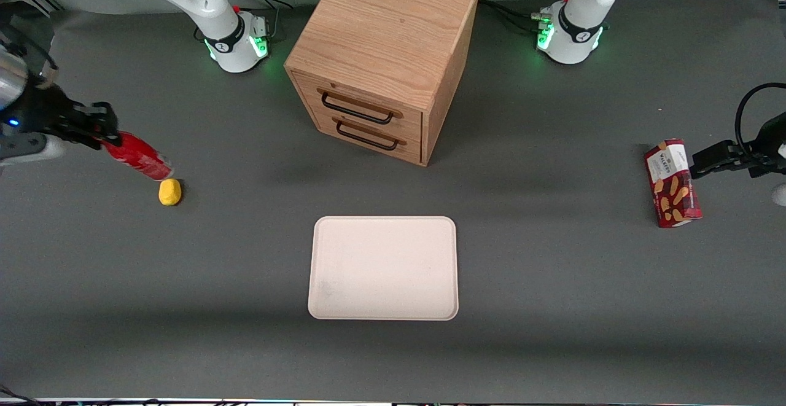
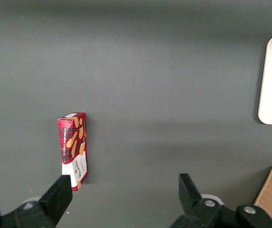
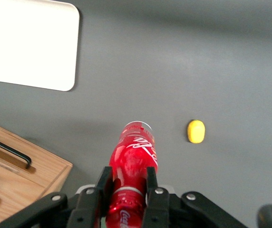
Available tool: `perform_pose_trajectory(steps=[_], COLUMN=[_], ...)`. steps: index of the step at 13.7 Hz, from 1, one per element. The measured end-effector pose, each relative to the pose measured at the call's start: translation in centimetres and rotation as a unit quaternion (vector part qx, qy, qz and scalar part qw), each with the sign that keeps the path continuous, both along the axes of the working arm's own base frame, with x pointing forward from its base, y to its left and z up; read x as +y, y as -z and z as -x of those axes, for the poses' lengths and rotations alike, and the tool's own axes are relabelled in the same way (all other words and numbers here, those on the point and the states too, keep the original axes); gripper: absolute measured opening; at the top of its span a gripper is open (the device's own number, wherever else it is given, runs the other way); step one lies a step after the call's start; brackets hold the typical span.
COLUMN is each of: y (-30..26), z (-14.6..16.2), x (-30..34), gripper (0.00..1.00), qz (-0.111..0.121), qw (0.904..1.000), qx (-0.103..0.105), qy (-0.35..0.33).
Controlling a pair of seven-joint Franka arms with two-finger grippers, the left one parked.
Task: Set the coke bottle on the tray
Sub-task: 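Carry the held bottle over the white tray with the right gripper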
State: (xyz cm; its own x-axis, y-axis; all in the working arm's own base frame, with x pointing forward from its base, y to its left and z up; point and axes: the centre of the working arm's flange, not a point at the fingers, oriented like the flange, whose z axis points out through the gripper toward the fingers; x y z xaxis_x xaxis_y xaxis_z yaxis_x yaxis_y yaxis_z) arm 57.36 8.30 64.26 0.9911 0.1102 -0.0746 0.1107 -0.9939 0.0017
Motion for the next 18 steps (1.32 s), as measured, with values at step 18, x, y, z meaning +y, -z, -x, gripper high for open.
perform_pose_trajectory(steps=[18], y=[9.1], z=[-4.2], x=[23.1], gripper=[0.33], qz=[-0.012], qw=[0.9905], qx=[0.009], qy=[0.137])
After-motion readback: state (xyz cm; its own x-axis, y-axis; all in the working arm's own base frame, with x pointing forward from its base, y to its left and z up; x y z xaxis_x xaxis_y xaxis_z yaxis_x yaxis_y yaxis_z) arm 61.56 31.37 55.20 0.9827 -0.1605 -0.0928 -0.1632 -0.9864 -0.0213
